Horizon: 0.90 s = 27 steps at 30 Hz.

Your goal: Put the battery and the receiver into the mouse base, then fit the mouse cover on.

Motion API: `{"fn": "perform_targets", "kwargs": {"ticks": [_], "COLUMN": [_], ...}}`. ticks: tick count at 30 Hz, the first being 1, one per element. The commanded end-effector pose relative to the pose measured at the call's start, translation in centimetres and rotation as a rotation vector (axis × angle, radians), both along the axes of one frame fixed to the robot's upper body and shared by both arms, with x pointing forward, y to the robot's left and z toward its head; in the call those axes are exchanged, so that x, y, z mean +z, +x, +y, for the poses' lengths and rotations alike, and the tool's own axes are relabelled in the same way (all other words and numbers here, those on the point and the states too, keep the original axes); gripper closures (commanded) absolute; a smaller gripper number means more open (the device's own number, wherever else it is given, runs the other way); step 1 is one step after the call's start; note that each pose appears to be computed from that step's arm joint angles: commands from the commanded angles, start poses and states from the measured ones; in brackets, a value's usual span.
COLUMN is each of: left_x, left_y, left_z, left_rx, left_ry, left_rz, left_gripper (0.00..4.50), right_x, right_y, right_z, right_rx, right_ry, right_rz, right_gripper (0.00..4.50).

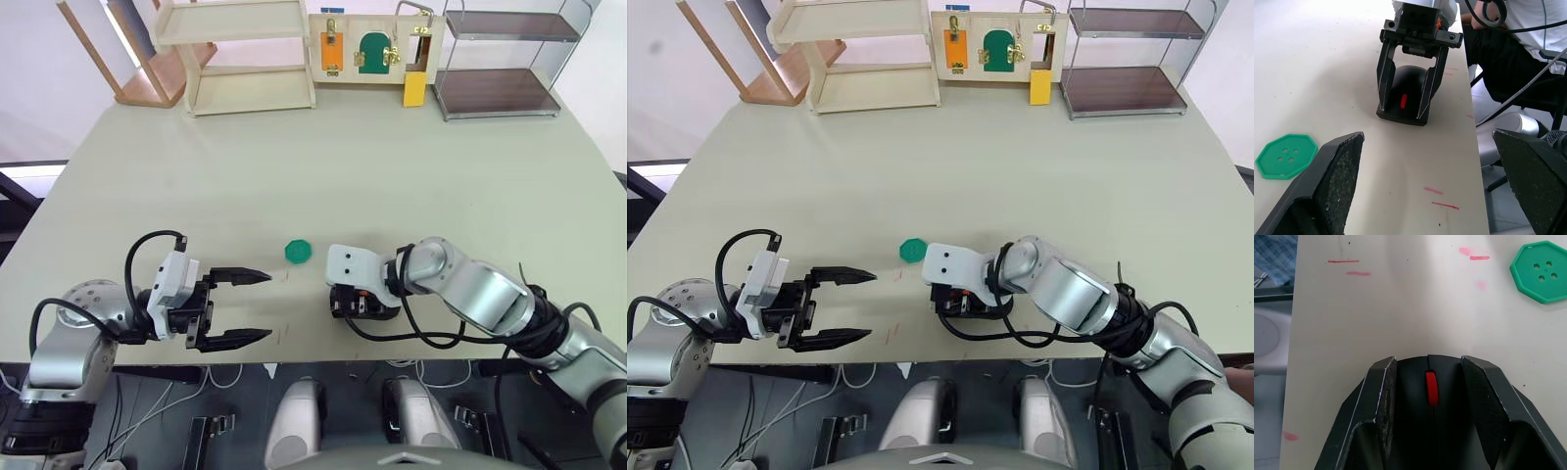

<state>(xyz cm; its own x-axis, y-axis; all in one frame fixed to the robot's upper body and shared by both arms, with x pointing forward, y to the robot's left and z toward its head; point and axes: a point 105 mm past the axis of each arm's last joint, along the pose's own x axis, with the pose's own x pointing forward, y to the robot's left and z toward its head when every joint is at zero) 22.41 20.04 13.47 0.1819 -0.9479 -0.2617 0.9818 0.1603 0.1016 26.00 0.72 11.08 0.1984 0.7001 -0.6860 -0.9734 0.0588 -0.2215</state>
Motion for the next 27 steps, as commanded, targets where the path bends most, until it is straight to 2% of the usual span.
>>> {"fn": "perform_targets", "kwargs": {"ticks": [1,6,11,18,27], "left_x": [0.5,1.0,1.7,2.3,2.4], "left_y": [-0.1,-0.2,-0.4,-0.5,-0.2], "left_z": [0.1,0.1,0.1,1.2,1.8], "left_rx": [-0.014,-0.021,-0.031,-0.059,-0.079], "left_ry": [0.005,-0.027,-0.063,-0.073,-0.031], "left_rz": [-0.028,-0.034,-0.071,-0.120,-0.139], "left_gripper": [0.00,0.00,0.00,0.00,0.00], "right_x": [0.2,3.4,4.6,3.6,1.0], "right_y": [0.1,-0.1,-0.6,-1.6,-1.3], "right_z": [-0.2,-0.2,-2.2,-6.7,-8.3], "right_rx": [-0.030,-0.011,-0.029,-0.025,-0.049], "right_ry": [0.042,0.277,0.390,0.490,0.603], "right_rz": [0.015,0.007,0.039,0.054,0.035], "right_gripper": [2.33,2.33,2.33,2.33,2.33]}}
